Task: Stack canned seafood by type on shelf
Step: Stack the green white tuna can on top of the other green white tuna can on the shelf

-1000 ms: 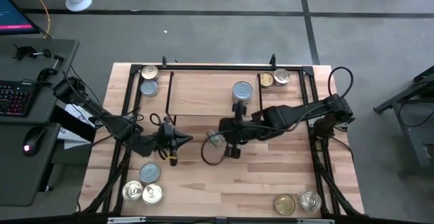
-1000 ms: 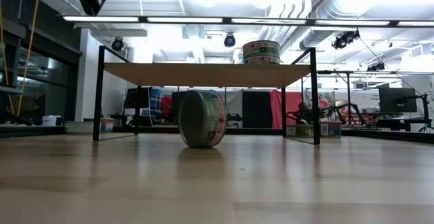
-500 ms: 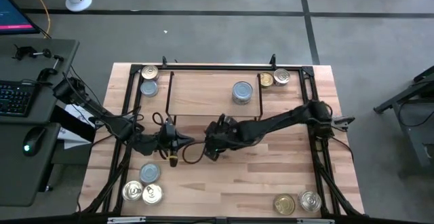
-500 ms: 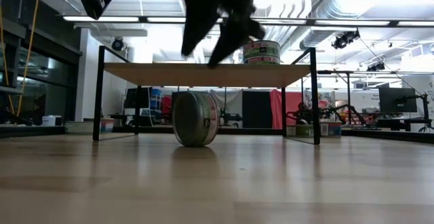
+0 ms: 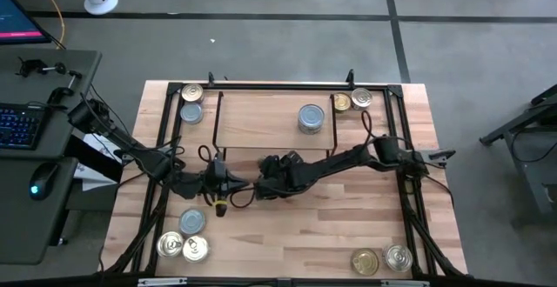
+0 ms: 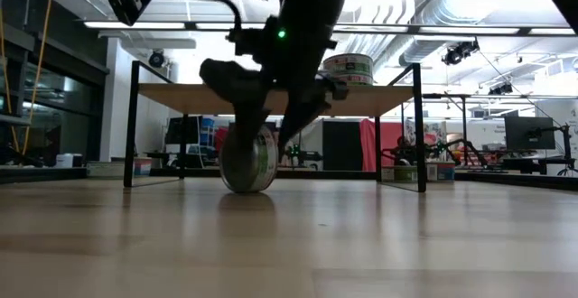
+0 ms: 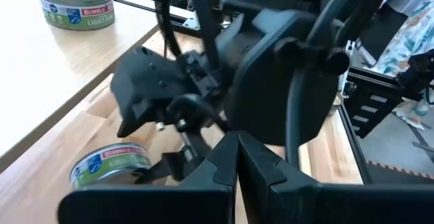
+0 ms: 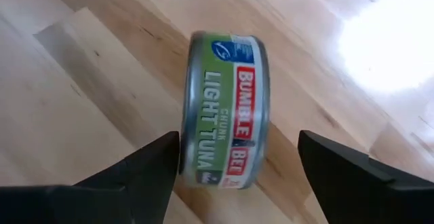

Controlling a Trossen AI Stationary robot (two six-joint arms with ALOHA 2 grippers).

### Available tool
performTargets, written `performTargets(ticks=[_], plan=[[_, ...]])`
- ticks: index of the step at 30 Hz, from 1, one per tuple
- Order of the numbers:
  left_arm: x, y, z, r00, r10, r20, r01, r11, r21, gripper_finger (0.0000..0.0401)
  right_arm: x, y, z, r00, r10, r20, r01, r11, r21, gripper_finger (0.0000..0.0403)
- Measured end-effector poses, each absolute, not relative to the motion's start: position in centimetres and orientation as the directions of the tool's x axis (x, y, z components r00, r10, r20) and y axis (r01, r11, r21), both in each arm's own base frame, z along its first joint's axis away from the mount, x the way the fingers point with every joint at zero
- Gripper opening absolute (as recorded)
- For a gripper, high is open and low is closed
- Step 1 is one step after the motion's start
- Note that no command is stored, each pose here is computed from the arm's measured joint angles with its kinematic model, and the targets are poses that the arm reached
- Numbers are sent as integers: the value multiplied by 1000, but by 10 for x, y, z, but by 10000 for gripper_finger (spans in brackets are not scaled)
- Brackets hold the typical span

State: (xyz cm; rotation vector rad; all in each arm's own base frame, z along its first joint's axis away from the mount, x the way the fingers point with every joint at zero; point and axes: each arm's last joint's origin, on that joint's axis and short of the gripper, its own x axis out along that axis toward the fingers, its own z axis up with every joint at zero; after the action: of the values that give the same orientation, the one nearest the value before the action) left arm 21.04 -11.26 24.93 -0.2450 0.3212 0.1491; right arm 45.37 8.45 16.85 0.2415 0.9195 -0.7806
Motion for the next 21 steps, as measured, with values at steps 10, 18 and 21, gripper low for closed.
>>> performTargets(ticks=[10, 18, 21], plan=[[210, -112, 249, 937, 108, -333, -188, 958, -219, 0, 470, 70, 157, 418, -489, -766, 727, 686, -41, 227], [210, -113, 250, 939, 84, -333, -169, 957, -237, 0, 452, 91, 175, 375, -388, -842, 643, 763, -65, 115], [209, -113, 251, 941, 84, -329, -166, 958, -232, 0, 432, 115, 189, 327, -338, -882, 577, 811, -96, 115]])
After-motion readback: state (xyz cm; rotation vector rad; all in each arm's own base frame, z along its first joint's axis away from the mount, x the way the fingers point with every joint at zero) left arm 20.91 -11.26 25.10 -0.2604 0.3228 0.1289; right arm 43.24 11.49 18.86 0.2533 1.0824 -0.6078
